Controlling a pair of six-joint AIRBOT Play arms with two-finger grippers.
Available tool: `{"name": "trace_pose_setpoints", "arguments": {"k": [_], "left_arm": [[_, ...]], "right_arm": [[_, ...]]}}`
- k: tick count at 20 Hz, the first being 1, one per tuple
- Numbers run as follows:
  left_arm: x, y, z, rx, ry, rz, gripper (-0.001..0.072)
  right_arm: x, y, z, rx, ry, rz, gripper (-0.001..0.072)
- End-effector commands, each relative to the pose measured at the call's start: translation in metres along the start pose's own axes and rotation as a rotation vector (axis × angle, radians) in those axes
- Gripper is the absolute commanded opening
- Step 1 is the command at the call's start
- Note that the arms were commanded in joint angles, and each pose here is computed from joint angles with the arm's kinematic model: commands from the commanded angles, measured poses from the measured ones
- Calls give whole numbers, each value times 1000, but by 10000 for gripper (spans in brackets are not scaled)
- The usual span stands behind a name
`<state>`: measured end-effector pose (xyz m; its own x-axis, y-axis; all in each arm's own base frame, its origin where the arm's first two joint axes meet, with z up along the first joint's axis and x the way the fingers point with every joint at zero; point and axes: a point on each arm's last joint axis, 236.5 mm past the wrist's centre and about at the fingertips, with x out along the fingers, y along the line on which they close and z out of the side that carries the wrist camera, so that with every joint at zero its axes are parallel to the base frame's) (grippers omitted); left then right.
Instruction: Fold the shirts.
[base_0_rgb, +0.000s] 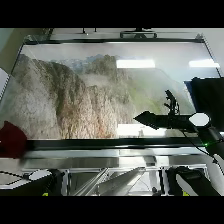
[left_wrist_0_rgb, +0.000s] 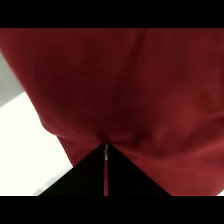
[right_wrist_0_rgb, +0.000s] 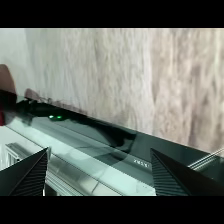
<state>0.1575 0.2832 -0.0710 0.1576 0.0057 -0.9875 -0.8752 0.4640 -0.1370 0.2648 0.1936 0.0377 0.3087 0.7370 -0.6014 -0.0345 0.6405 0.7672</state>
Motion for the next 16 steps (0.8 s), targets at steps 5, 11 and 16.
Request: {"name": "trace_pose_setpoints", "arguments": {"k": [5, 11, 16], "left_arm": [[-22, -37, 7, 86, -54, -67, 23], [-26, -26, 5, 110, -35, -18, 720], [-21, -8, 12, 143, -44, 57, 719]], "right_arm": [[0, 1, -1, 2, 3, 3, 701], [0, 1, -1, 2, 3, 3, 701], [0, 1, -1, 3, 3, 3, 701]]}}
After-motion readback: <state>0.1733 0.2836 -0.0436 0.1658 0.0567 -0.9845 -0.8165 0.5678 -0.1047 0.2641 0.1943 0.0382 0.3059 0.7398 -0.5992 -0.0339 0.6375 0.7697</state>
